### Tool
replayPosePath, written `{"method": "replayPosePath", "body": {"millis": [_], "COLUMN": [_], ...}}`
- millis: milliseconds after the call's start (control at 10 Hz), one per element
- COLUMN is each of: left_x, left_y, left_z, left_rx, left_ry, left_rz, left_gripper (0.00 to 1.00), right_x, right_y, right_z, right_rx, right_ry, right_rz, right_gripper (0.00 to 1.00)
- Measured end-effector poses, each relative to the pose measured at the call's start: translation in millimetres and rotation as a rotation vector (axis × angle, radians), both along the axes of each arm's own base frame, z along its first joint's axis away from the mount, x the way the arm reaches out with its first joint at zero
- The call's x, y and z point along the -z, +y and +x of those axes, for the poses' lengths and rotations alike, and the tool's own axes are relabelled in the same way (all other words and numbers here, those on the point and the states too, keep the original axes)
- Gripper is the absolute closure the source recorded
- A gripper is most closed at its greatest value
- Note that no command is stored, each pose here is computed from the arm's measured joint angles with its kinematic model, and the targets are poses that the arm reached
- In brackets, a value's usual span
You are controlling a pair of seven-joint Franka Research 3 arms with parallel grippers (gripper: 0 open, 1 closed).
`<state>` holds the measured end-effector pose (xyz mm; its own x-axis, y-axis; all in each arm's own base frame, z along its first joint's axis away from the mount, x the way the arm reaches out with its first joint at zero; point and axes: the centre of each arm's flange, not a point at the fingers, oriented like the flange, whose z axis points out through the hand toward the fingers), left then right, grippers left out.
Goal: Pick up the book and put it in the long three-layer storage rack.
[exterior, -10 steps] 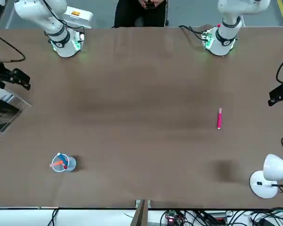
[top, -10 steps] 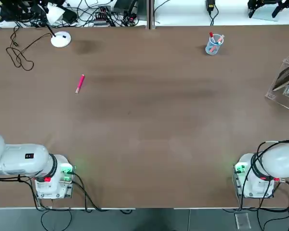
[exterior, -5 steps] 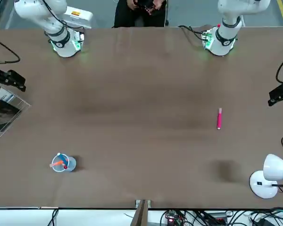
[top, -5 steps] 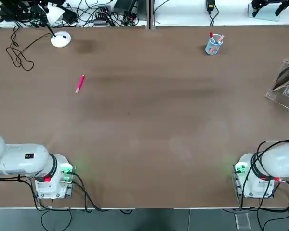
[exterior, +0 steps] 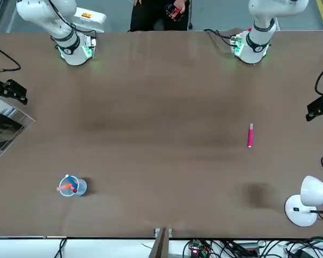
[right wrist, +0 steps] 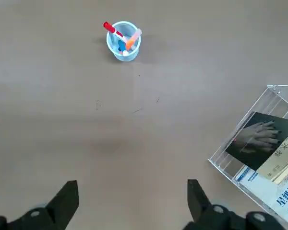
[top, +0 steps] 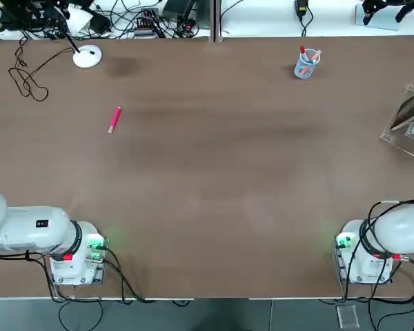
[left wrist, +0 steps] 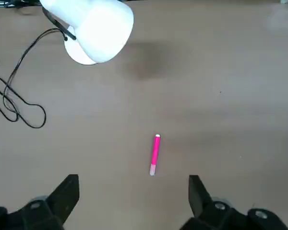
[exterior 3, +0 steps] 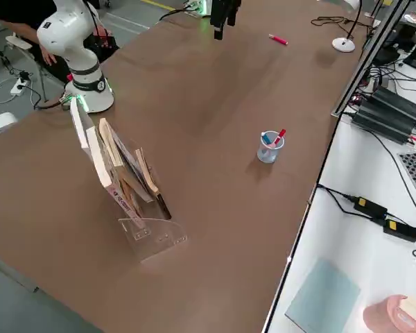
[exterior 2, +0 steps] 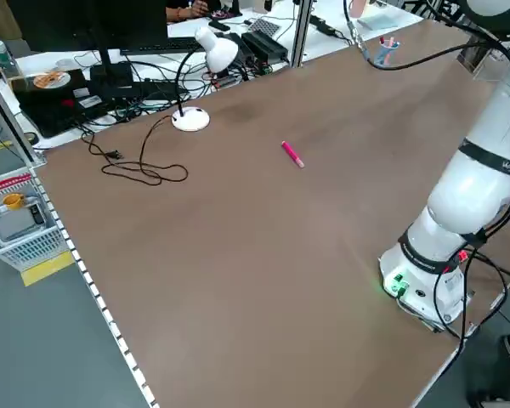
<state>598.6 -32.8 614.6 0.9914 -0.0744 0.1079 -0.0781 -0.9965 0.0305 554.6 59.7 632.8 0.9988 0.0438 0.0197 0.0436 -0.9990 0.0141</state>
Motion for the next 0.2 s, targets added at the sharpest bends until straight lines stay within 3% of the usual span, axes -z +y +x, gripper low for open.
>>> {"method": "replayPosePath", "body": {"millis": [200], "left_x": [0.0], "left_y": [-0.3], "left_z": [0.0], "left_rx": [0.0], "left_ry": [0.0], "left_rz": [0.0], "left_gripper": [0.0], "right_x": [0.9], "right_y": [0.9], "right_z": [0.3], "right_rx": [-0.003], "right_ry": [0.001], "right_rz": [0.0], "right_gripper": [0.0]}}
